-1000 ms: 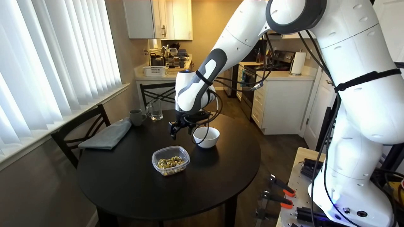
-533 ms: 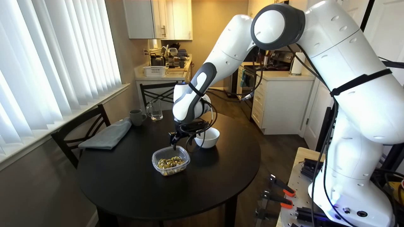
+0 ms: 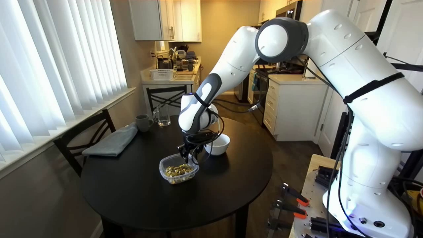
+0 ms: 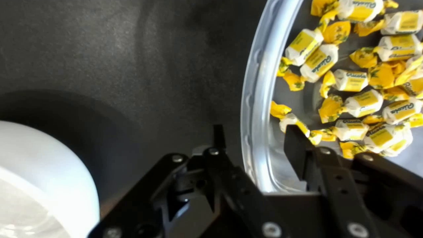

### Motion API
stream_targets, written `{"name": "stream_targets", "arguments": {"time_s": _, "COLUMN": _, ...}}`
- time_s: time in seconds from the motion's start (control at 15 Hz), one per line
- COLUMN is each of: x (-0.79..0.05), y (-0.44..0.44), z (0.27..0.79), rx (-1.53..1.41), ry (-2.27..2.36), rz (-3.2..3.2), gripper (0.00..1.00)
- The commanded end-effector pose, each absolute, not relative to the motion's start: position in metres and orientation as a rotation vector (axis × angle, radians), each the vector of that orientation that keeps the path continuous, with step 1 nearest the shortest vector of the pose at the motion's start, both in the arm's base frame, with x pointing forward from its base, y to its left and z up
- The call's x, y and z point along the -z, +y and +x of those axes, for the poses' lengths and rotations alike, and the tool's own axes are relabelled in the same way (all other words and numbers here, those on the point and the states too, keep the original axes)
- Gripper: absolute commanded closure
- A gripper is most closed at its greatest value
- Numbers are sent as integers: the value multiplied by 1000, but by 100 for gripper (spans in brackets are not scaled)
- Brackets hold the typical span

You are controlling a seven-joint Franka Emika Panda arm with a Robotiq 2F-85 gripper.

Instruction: Empty the contents of the clear lunch box into the white bowl

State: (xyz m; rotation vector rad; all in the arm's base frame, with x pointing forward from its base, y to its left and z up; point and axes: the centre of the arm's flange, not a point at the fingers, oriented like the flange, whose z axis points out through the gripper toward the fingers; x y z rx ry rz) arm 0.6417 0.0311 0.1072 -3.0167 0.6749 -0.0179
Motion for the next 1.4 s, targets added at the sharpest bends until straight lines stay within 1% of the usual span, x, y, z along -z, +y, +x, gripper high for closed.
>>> {"name": "stream_targets", "arguments": {"time_s": 0.0, "x": -109, "y": 20, "z": 642, "rx": -2, "ry": 721, "rz": -2972, "gripper": 79}}
{"name": "stream_targets", "arguments": {"time_s": 0.2, "x": -116, "y": 10, "z": 639, "rx": 12, "ry": 763, "rz": -2956, "gripper": 97}}
{"name": "stream_targets", "arguments": {"time_s": 0.27, "x": -120, "y": 6, "z": 637, "rx": 19, "ry": 780, "rz": -2951, "gripper": 100}}
{"name": "stream_targets", "arguments": {"time_s": 0.47, "x": -141, "y": -2, "z": 634, "rx": 68, "ry": 805, "rz": -2941, "gripper": 100}}
{"name": "stream_targets", "arguments": {"time_s": 1.0, "x": -241, "y": 0, "z": 628, "rx": 299, "ry": 809, "rz": -2923, "gripper": 99}}
{"name": "stream_targets", "arguments": {"time_s": 1.33, "x": -313, "y": -29, "z": 614, "rx": 558, "ry": 954, "rz": -3042, "gripper": 99}}
